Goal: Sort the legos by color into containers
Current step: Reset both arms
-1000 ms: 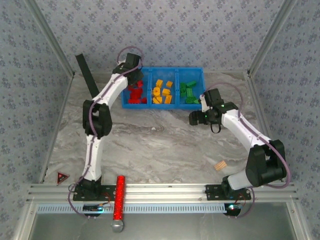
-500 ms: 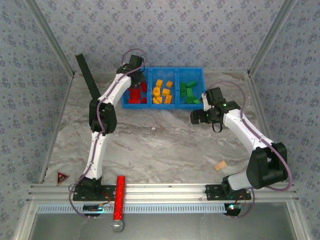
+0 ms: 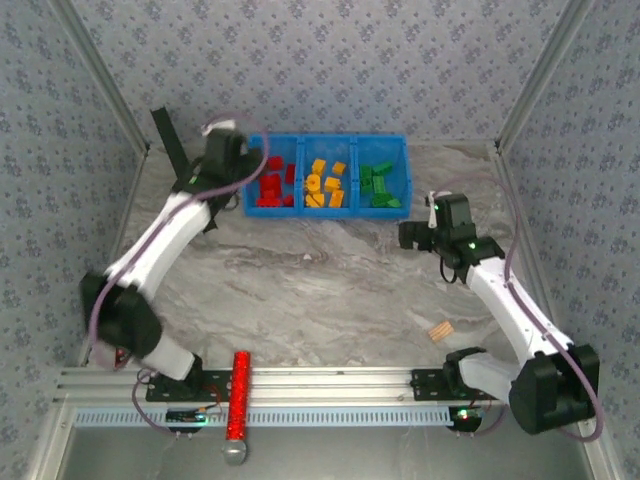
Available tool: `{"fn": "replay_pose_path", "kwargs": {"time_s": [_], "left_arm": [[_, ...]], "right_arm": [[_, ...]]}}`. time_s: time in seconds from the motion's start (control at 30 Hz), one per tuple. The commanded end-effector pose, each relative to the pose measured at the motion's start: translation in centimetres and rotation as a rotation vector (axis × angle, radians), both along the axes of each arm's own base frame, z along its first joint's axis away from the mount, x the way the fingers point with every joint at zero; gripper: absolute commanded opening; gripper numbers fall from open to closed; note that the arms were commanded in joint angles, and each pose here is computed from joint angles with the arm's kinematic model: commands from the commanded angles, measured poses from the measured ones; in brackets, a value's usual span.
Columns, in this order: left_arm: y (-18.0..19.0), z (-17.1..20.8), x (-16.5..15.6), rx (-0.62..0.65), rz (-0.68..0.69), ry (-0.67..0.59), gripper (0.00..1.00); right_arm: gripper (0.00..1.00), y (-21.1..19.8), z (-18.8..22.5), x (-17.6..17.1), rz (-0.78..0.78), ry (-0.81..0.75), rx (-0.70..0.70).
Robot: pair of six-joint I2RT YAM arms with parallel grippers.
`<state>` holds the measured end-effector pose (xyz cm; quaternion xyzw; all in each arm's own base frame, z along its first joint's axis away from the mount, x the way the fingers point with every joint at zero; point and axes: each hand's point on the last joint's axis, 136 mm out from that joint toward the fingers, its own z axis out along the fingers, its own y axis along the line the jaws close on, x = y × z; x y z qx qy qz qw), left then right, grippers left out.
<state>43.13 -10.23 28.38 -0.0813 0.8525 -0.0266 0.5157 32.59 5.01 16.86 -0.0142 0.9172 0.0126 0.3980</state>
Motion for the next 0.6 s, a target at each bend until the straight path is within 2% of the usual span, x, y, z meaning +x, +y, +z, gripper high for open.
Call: {"fn": "replay_pose_path", "kwargs": {"time_s": [0.0, 0.13, 0.3, 0.43, 0.57], "left_arm": [[5.7, -3.7, -2.8, 0.203, 0.068, -0.112, 0.88], [10.3, -7.8, -7.4, 0.218, 0.162, -0.186, 0.99], [13.9, -13.1, -9.4, 0.222, 0.221, -0.139, 0.99], [15.3, -13.9, -8.5, 0.158, 0.246, -0.243, 0.99], [14.9, -16.6, -6.3, 0.133, 0.178, -0.195, 0.99]], "right_arm": [[1.0, -2.6, 0.1, 1.2, -0.071, -0.17, -0.07], [1.0, -4.5, -0.3, 1.1, -0.12, -0.309, -0.068], [1.0, -6.9, -2.9, 1.4, -0.182, -0.351, -0.08], [1.0, -7.4, -5.7, 1.4, -0.177, -0.328, -0.101], [1.0, -8.1, -4.9, 2.5, -0.168, -0.43, -0.123]]}}
